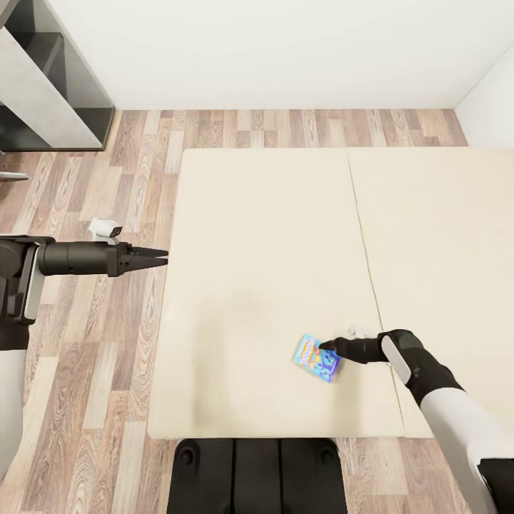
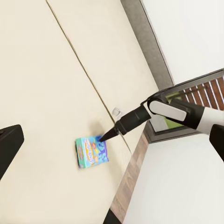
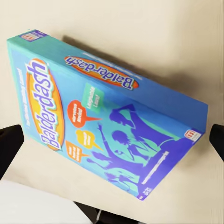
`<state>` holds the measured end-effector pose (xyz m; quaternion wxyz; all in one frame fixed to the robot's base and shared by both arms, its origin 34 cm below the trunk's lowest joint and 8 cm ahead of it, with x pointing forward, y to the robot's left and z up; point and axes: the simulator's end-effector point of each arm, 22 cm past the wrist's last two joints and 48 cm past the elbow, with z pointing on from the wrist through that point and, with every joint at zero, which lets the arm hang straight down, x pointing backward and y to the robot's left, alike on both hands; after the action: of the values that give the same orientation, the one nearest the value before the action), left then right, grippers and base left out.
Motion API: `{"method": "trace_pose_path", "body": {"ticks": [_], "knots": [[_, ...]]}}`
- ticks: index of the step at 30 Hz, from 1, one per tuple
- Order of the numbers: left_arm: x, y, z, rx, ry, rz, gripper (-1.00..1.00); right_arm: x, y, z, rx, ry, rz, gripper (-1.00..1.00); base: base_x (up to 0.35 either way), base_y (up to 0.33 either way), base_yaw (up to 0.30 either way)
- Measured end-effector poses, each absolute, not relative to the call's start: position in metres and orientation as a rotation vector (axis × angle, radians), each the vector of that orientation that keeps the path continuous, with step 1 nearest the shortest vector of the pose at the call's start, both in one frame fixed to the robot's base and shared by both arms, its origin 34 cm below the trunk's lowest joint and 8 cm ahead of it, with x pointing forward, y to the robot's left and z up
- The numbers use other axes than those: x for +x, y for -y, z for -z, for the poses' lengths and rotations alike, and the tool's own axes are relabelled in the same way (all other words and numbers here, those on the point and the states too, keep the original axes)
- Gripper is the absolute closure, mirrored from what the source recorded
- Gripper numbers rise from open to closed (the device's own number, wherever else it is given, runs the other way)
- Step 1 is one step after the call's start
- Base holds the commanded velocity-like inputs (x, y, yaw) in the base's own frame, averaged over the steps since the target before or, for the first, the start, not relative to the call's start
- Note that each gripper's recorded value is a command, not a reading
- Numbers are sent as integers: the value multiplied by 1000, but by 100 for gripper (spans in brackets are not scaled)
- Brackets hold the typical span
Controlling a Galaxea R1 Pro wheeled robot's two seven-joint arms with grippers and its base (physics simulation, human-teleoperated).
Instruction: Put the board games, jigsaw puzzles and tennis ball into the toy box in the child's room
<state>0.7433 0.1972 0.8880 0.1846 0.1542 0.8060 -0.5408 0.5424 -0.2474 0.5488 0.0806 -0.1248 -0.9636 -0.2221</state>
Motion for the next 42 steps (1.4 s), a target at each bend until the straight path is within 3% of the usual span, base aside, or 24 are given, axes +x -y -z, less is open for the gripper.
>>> {"method": "trace_pose_path", "body": {"ticks": [42], "knots": [[743, -197, -888, 436, -2273, 1525, -100, 541, 215, -550, -348, 2857, 723, -100, 0, 0, 0]]}}
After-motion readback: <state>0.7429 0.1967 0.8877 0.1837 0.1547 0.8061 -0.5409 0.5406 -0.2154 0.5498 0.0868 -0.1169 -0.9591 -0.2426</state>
